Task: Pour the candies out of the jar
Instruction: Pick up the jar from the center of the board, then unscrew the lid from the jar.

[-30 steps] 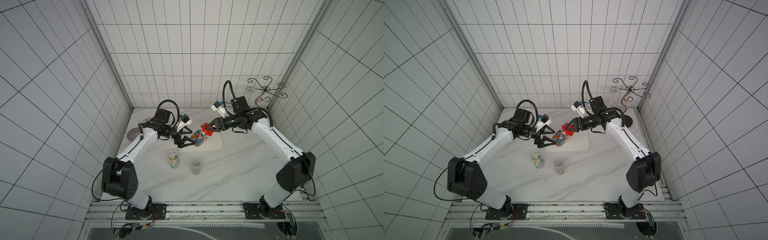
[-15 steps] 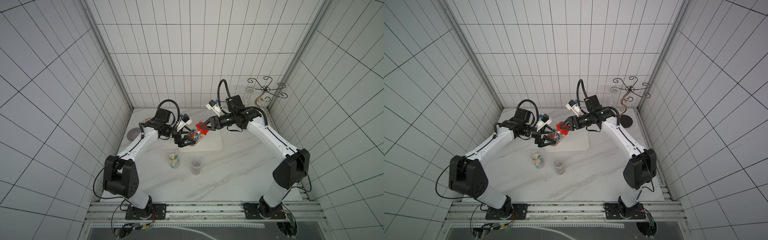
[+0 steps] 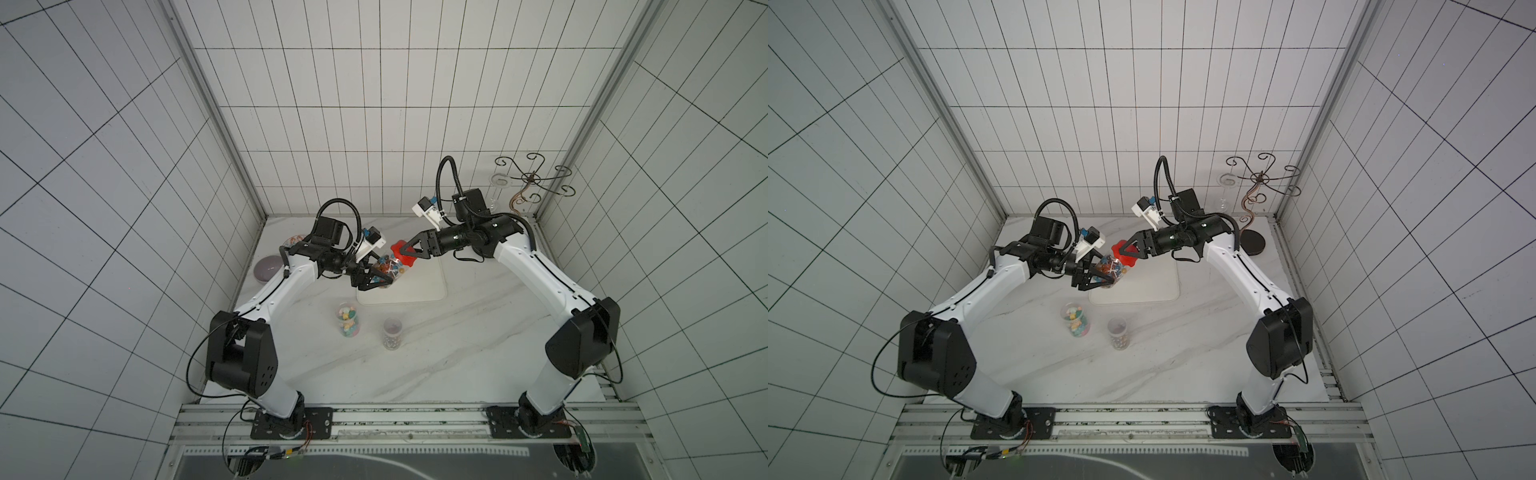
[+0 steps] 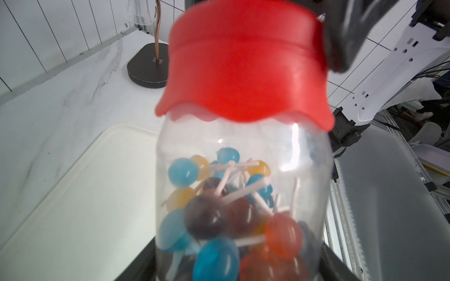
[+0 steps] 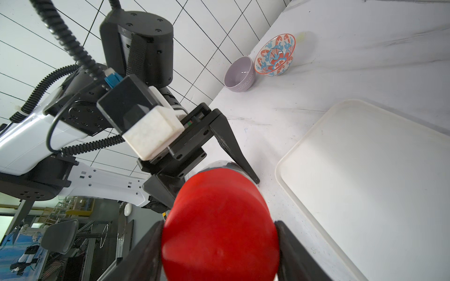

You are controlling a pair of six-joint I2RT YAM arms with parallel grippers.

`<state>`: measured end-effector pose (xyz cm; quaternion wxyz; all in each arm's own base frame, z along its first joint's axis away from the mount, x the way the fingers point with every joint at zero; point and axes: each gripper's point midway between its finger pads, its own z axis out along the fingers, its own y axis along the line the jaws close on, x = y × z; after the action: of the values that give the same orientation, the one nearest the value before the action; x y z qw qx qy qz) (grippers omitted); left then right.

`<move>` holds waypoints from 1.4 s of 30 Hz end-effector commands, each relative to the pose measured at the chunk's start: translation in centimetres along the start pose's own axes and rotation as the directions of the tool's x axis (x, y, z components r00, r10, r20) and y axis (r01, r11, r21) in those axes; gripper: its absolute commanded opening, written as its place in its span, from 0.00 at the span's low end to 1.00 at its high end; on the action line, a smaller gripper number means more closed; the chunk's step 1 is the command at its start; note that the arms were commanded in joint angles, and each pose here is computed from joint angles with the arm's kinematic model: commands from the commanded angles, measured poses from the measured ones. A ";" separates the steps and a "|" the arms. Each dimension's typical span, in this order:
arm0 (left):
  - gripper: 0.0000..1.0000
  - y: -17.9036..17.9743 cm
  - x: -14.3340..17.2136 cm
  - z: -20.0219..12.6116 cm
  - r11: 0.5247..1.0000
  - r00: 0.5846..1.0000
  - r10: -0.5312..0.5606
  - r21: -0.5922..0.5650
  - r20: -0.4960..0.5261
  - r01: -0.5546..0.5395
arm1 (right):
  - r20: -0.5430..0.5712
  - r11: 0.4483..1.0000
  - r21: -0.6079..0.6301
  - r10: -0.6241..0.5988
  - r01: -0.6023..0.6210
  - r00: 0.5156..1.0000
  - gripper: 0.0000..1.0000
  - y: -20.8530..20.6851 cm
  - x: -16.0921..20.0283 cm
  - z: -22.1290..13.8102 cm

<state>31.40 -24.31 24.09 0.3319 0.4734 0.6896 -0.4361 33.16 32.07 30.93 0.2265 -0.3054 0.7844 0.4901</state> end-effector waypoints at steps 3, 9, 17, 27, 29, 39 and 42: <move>0.63 0.3 -1.2 -1.2 0.996 0.999 0.047 -0.071 0.003 -0.047 | 0.050 0.993 -0.070 -0.094 0.097 0.994 0.35 3.7 -2.5 -1.4; 0.55 1.7 -0.8 -2.1 0.974 0.997 0.055 -0.217 -0.048 -0.064 | 0.058 0.995 -0.051 -0.078 0.081 0.995 0.56 3.0 -2.5 -1.9; 0.55 3.7 -0.4 -3.3 0.884 0.984 0.108 -0.440 -0.139 -0.159 | 0.103 1.000 0.018 -0.001 0.000 0.995 0.76 1.1 -3.5 -3.1; 0.55 5.1 -0.8 -3.6 0.731 0.949 0.193 -0.608 -0.251 -0.309 | 0.165 0.991 -0.018 0.131 -0.130 0.978 1.00 -1.3 -4.5 -4.9; 0.56 5.1 -0.8 -3.6 0.693 0.936 0.216 -0.631 -0.279 -0.348 | 0.155 0.982 -0.029 0.188 -0.186 0.970 1.00 -2.6 -4.1 -4.6; 0.56 4.6 -0.6 -3.4 0.565 0.879 0.271 -0.674 -0.394 -0.476 | 0.034 0.931 -0.038 0.365 -0.364 0.930 1.00 -6.1 -1.1 -1.9; 0.56 4.3 -0.6 -3.1 0.549 0.869 0.282 -0.674 -0.406 -0.493 | 0.003 0.927 -0.043 0.374 -0.373 0.928 1.00 -6.0 -0.3 -0.7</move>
<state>34.76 -20.92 21.65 0.4478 0.4915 0.7469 0.0093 38.77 28.63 28.00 0.1569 -0.1483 0.8184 0.5326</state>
